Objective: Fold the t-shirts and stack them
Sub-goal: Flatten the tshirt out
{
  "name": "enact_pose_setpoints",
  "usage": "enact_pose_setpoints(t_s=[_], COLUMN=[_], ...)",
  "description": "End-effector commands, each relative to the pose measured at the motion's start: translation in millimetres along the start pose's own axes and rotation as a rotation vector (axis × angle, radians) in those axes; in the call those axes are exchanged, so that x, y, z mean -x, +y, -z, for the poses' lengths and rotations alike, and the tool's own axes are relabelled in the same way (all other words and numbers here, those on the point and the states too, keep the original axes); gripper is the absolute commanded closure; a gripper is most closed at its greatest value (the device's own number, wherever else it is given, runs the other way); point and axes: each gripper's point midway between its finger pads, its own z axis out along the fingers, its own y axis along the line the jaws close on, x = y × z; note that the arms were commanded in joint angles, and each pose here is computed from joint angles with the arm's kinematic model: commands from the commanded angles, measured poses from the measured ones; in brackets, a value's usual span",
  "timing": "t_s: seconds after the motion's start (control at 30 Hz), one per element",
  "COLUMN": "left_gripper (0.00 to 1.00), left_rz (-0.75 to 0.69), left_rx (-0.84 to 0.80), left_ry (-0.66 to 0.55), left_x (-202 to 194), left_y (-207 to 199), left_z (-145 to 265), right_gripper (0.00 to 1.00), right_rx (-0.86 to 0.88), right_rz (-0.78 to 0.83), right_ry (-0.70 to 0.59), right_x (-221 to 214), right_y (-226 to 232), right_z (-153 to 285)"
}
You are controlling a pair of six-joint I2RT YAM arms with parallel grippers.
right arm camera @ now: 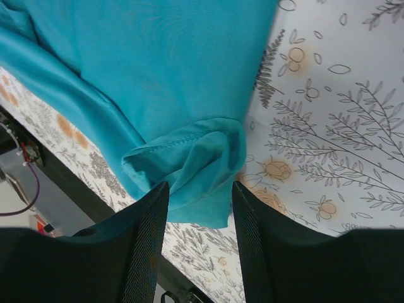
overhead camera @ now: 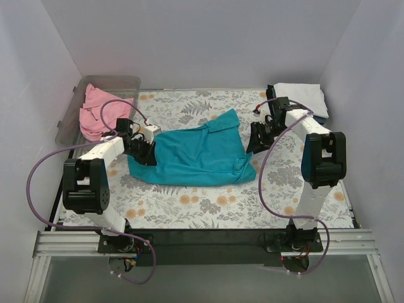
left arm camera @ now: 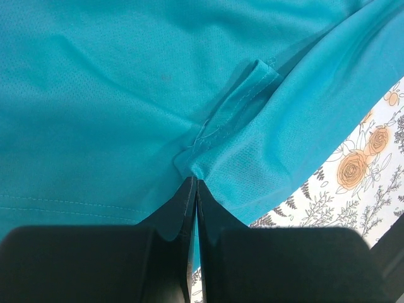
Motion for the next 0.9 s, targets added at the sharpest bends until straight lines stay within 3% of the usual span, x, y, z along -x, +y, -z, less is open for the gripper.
enact_pose_setpoints(t_s=[0.0,0.33,0.43,0.47,0.5,0.67,0.83,0.87], left_gripper=[1.00,1.00,1.00,1.00,1.00,1.00,1.00,0.95], left_rz=[-0.064,-0.065,-0.080,-0.098,-0.109,-0.307,-0.620,-0.648], left_rx=[0.023,0.012,0.009,0.007,0.000,-0.049,-0.126,-0.147], left_ry=[-0.063,-0.063,-0.076,-0.080,-0.087,-0.191,-0.068,-0.029], left_x=[13.7,8.1,10.2,9.9,9.9,18.5,-44.0,-58.0], left_y=[-4.0,-7.6,-11.4,-13.0,-16.4,-52.4,-87.6,-91.3], left_z=[13.5,12.1,16.2,17.5,19.7,49.3,53.9,52.7], right_gripper=[0.49,0.54,0.71,0.88,0.97,0.99,0.99,0.99], right_rx=[-0.057,-0.051,-0.056,-0.058,-0.062,-0.051,-0.113,-0.112], right_rz=[0.012,-0.008,-0.009,-0.005,-0.001,0.071,0.207,0.217], right_ry=[-0.029,0.043,0.046,0.044,0.034,-0.050,-0.106,-0.105], right_x=[12.7,3.5,3.1,3.4,4.8,12.7,8.6,6.2], right_y=[-2.8,-10.8,-12.9,-12.3,-11.9,0.0,-5.5,-4.7], right_z=[4.0,-21.4,-21.9,-20.7,-17.5,16.1,45.3,46.0])
